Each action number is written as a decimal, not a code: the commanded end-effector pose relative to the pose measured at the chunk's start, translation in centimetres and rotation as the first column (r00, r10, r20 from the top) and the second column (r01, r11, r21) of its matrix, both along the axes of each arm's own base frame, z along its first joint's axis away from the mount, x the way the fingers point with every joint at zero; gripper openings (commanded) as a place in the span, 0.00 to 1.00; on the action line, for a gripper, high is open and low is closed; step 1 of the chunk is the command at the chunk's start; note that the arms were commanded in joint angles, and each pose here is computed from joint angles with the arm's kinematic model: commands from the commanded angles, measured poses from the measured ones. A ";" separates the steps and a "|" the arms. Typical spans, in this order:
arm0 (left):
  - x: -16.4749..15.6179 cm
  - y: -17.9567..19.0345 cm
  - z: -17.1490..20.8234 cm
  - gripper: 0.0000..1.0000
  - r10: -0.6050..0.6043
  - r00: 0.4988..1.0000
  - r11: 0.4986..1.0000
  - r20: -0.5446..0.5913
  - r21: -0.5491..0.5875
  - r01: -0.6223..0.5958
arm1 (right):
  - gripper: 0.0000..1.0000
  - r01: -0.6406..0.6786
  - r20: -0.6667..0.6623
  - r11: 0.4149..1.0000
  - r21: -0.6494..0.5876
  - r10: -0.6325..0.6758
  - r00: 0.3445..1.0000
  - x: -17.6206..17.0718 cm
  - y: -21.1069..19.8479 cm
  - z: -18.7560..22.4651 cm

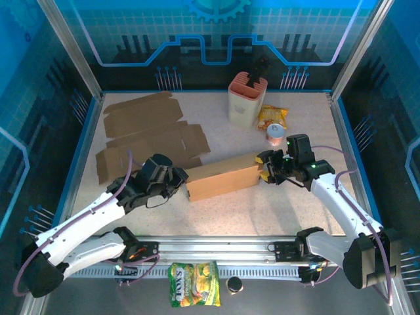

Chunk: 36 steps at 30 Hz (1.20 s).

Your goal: Fold the paper box

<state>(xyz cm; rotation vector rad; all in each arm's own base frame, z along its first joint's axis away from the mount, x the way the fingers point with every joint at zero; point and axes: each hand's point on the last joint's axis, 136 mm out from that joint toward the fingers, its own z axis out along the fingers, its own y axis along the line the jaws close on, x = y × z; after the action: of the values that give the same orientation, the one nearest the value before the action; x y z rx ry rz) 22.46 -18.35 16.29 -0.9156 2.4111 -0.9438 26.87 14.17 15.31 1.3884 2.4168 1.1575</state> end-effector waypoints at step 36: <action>-1.2 -9.9 -1.5 0.00 -0.499 0.854 0.813 0.150 0.422 0.401 | 0.38 -0.126 -0.231 0.969 -0.210 0.076 0.970 -5.9 -9.1 -4.2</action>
<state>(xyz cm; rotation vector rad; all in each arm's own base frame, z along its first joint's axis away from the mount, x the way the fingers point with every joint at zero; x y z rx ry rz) 22.58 -27.68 16.84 -0.2239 2.4152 -0.7606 27.65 5.67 15.71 1.2205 2.4325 0.9561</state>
